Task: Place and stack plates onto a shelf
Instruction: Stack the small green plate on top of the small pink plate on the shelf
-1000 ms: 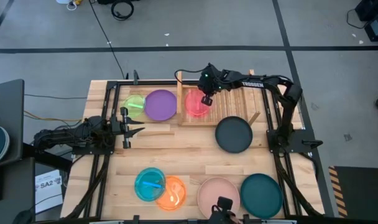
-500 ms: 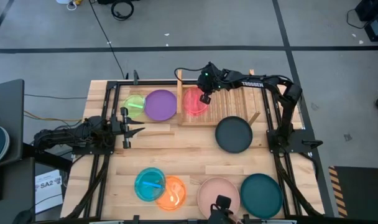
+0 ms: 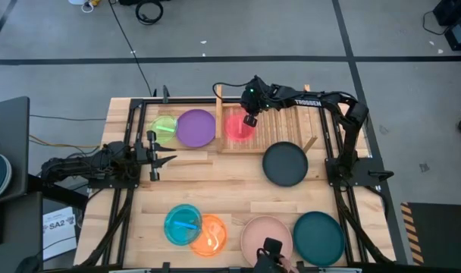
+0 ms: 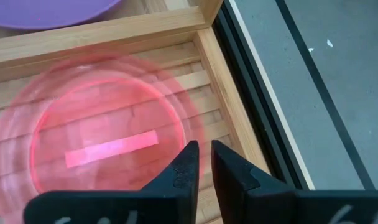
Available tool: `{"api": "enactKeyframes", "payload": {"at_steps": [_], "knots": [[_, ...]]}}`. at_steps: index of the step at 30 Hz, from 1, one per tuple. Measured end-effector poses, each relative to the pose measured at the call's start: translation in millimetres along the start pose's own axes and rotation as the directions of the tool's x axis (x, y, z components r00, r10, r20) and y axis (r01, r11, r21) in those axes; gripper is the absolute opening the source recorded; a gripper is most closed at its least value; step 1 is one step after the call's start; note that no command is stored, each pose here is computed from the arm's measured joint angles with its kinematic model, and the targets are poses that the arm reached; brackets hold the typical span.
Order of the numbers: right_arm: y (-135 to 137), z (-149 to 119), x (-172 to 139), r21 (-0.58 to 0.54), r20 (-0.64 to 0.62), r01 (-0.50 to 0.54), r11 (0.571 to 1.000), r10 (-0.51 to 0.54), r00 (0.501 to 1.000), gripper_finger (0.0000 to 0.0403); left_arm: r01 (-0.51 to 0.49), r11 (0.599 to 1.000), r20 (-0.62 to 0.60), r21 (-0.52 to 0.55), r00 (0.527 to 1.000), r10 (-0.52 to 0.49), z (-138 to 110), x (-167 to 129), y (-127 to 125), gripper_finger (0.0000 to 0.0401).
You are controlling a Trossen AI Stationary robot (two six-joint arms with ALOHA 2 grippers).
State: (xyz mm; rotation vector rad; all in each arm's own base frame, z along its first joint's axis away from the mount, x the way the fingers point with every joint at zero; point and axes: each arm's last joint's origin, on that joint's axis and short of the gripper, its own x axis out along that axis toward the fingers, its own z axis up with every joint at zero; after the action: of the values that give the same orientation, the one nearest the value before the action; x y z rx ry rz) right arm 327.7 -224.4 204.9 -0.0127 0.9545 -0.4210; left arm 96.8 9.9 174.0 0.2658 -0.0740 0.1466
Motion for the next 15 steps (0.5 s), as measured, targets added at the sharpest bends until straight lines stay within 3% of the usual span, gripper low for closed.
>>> {"api": "enactKeyframes", "payload": {"at_steps": [15], "knots": [[-0.1, 0.0, -0.1, 0.003, 0.0, 0.002, 1.0, -0.002, 1.0, 0.014, 0.0, 1.0, 0.0, 0.0, 1.0, 0.0, 0.0, 0.0, 0.0, 0.0103]]}}
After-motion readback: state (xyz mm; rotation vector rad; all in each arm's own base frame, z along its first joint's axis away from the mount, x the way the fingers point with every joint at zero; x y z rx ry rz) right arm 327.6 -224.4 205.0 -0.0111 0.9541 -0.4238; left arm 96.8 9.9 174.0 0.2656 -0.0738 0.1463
